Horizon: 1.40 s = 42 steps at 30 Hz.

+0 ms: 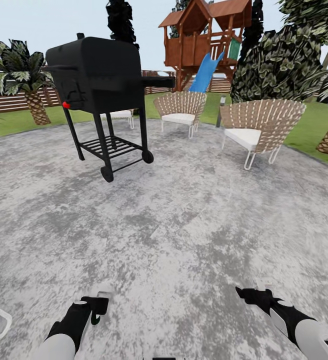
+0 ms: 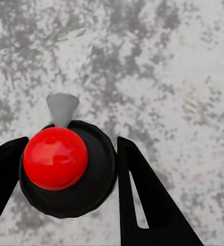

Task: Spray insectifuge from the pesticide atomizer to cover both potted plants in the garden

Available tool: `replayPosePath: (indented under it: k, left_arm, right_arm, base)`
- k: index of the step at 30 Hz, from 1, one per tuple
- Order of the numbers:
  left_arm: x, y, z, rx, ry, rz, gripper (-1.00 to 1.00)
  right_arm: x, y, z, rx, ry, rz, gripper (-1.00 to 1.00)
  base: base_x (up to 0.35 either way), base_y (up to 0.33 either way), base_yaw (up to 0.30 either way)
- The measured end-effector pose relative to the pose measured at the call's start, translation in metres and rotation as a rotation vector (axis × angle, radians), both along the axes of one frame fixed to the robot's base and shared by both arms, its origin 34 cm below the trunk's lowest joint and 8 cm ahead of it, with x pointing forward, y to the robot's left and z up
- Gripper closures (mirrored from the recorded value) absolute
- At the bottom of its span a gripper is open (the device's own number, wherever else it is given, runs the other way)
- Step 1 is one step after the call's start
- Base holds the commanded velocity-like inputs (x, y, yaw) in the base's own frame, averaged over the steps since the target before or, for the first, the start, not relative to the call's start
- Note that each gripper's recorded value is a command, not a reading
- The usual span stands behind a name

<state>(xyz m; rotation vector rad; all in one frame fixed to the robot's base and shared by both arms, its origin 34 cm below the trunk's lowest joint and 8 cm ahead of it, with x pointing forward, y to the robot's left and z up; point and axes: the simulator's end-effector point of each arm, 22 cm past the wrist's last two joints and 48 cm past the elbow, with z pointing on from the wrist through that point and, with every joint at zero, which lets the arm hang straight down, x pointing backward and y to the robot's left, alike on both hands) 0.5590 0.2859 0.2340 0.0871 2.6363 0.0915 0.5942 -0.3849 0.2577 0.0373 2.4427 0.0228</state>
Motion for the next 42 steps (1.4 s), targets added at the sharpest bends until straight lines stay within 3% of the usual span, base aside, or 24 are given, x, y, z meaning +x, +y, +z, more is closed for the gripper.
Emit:
replayPosePath:
  k: [25,42]
  left_arm:
    - [-0.0039,0.0,-0.0066,0.0,0.014,0.0,1.0]
    - [-0.0041,-0.0011,-0.007,-0.002,0.015,0.0,1.0]
  right_arm:
    - [-0.0036,0.0,-0.0072,-0.002,0.014,-0.002,-1.0]
    - [-0.0037,-0.0004,-0.0074,-0.002,0.014,-0.003,-1.0]
  base:
    - [0.292,-0.155,0.256]
    - [0.069,-0.038,0.289]
